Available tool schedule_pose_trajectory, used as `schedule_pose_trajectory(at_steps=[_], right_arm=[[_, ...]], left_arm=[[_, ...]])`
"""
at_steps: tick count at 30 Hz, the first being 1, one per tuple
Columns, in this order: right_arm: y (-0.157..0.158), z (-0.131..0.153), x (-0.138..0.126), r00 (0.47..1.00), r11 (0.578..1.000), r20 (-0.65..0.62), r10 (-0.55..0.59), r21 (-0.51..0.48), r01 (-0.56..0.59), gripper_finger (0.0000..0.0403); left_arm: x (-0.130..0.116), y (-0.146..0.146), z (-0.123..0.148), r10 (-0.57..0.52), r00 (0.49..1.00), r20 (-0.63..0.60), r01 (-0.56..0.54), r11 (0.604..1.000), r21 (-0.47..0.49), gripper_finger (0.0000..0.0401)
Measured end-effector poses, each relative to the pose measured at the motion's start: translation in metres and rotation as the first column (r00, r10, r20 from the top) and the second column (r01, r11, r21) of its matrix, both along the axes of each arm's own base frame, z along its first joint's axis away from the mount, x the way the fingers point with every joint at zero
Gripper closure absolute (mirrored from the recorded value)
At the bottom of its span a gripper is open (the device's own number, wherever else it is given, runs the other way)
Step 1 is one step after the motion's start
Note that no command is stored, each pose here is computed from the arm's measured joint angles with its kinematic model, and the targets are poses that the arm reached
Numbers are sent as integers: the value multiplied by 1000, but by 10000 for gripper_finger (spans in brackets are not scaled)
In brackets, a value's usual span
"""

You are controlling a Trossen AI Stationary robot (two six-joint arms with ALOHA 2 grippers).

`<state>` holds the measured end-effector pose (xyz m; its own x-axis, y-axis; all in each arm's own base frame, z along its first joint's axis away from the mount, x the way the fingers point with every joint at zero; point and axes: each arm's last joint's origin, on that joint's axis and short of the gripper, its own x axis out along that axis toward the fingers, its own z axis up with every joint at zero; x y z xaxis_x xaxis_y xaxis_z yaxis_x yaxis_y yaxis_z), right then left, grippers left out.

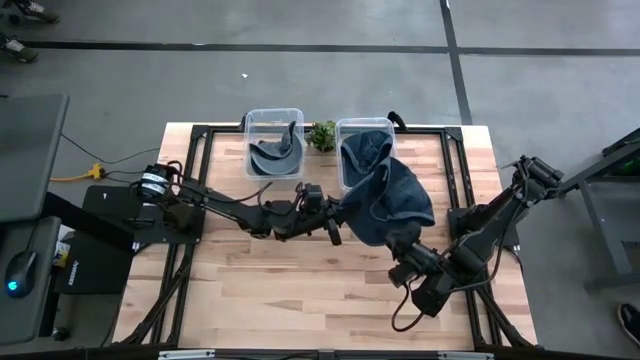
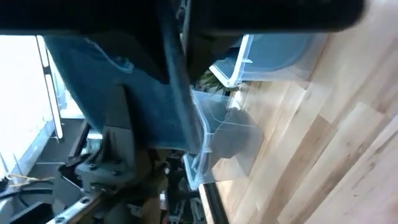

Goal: Pick & Place hat
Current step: Put the blue cap into the right transparent bin

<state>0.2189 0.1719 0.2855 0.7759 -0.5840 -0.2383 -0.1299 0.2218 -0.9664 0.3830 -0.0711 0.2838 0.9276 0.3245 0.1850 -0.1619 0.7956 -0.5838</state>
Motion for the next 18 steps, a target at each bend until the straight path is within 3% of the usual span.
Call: schedule_pose_trajectory(at_steps=[3, 10, 18], right_arm=[[0, -1, 0, 999, 1000, -27, 20, 12, -19, 389], [1, -2, 0, 999, 997, -22, 26, 75, -24, 395], [1, -3, -1, 999, 994, -27, 30, 102, -27, 397]], left_arm=[[0, 0, -1, -8, 1000, -7, 8, 1000, 0, 395], [2, 2, -5, -33, 997, -66, 36, 998, 49, 377], [5, 8, -8, -75, 985, -157, 116, 955, 273, 302]])
